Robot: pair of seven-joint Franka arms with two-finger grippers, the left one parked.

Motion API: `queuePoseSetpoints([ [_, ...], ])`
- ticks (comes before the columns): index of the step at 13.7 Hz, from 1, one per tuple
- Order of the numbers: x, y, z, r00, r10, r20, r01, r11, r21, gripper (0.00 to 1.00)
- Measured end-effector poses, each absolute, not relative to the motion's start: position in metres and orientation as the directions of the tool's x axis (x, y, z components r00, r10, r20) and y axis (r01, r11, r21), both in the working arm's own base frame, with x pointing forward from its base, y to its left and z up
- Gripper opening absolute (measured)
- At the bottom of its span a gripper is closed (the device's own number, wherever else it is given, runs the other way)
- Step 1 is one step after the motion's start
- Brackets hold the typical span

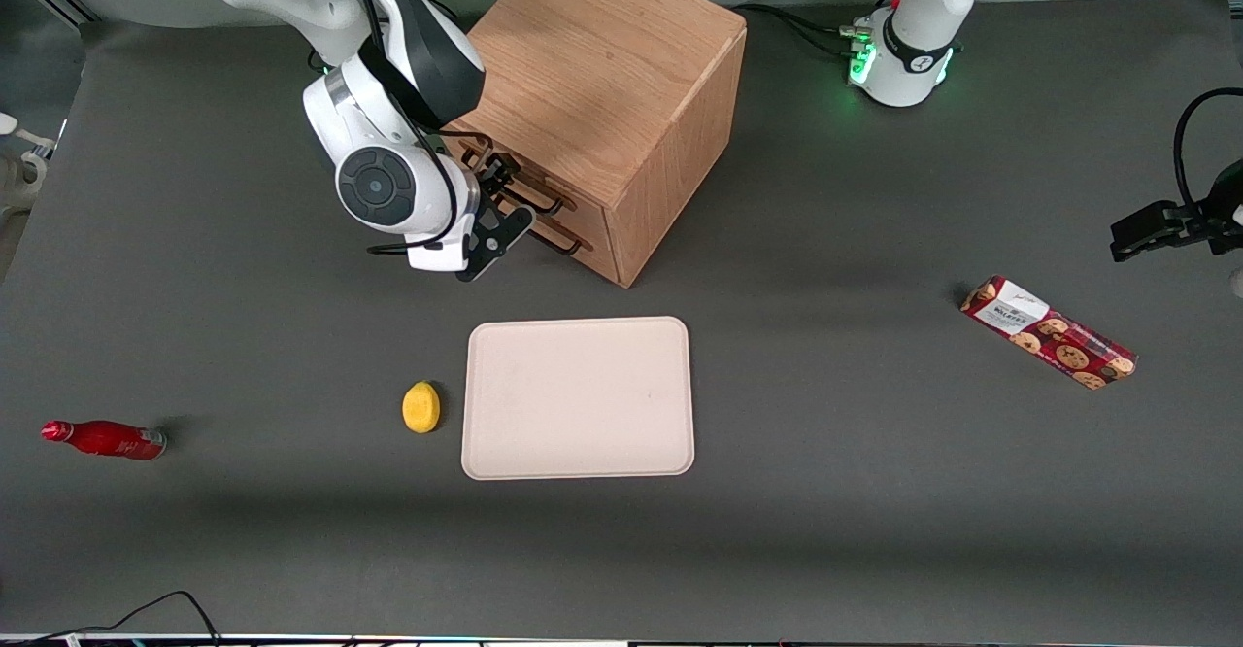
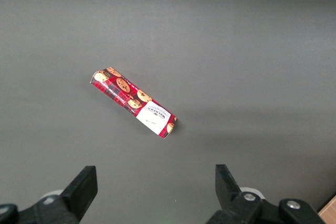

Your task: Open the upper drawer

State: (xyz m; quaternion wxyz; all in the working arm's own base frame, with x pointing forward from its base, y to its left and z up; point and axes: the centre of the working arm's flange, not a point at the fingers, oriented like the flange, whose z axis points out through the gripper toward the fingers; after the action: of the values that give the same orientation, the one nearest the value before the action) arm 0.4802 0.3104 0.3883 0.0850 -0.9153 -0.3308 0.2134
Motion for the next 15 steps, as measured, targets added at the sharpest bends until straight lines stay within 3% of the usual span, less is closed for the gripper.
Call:
queuePoseSetpoints([
  [15, 0.51, 0.273, 0.385, 0.711, 0.644, -0.284, 0.565, -0.763, -0.315, 1.0],
])
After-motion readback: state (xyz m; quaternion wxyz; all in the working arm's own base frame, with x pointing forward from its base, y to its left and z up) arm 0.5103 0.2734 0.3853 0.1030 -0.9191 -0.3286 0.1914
